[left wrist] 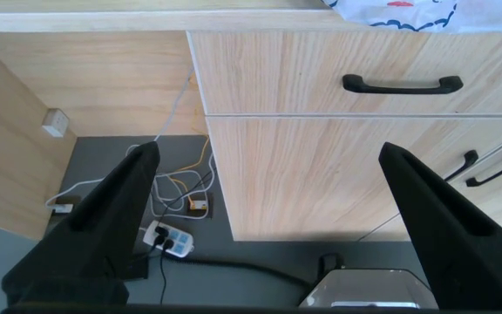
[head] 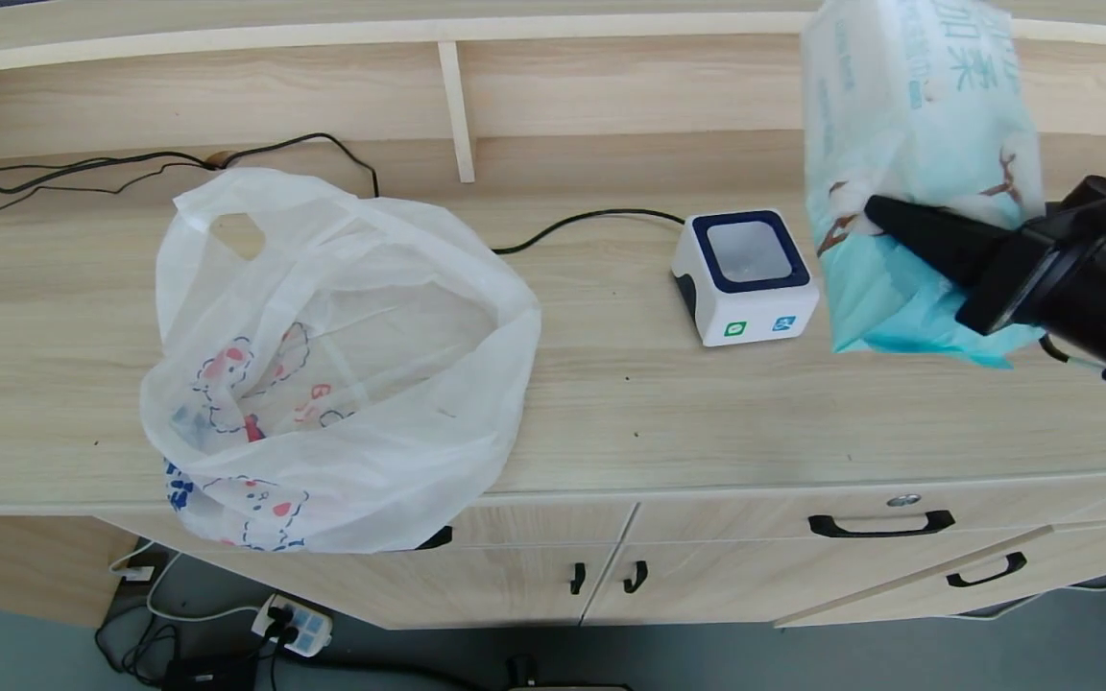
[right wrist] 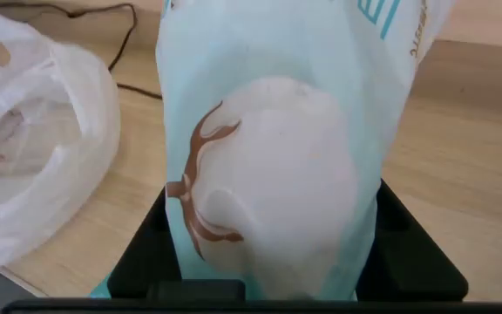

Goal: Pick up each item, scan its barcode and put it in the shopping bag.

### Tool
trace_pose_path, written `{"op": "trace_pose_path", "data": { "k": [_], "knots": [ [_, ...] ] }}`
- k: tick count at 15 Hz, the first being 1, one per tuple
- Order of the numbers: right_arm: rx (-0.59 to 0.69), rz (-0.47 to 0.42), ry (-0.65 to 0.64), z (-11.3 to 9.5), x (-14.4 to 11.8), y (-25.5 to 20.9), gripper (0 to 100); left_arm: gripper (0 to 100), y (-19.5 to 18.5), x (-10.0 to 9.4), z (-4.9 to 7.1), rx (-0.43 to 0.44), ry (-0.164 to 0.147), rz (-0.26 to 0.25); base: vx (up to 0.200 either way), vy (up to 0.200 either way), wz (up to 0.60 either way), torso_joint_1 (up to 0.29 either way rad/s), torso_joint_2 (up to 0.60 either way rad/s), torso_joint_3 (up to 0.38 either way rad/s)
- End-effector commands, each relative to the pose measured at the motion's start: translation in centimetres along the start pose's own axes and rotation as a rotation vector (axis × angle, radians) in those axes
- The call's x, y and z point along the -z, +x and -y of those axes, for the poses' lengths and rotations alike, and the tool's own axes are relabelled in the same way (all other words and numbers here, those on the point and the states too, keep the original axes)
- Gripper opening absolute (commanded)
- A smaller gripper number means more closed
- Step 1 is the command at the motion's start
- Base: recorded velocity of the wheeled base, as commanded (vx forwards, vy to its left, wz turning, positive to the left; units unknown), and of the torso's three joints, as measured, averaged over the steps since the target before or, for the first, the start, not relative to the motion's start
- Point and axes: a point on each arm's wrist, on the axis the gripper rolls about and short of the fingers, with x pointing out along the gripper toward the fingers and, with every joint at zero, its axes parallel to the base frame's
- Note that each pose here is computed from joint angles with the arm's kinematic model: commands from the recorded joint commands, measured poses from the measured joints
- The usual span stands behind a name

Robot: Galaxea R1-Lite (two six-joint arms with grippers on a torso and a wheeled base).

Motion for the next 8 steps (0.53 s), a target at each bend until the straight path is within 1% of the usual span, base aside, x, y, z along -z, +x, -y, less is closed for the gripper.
{"op": "trace_pose_path", "data": {
  "k": [1, 3, 4, 8],
  "knots": [
    [-0.046, -0.102, -0.082, -1.9, 2.6, 0.7, 0, 100, 0.0, 0.0, 0.0, 0.000, -0.001, 0.002, 0.000, 0.000, 0.00, 0.000, 0.00, 0.000],
    [-0.025, -0.092, -0.194, -1.8, 2.4, 1.2, 0, 100, 0.0, 0.0, 0.0, 0.000, -0.003, 0.002, 0.000, 0.000, 0.00, 0.000, 0.00, 0.000],
    [-0.023, -0.120, -0.218, -1.8, 3.1, 0.9, 0, 100, 0.0, 0.0, 0.0, 0.000, -0.004, 0.002, 0.000, 0.000, 0.00, 0.000, 0.00, 0.000],
    [-0.016, -0.196, -0.223, -1.9, 5.1, 0.0, 0, 100, 0.0, 0.0, 0.0, 0.001, -0.007, 0.000, 0.000, 0.000, 0.00, 0.000, 0.00, 0.000]
  ]
}}
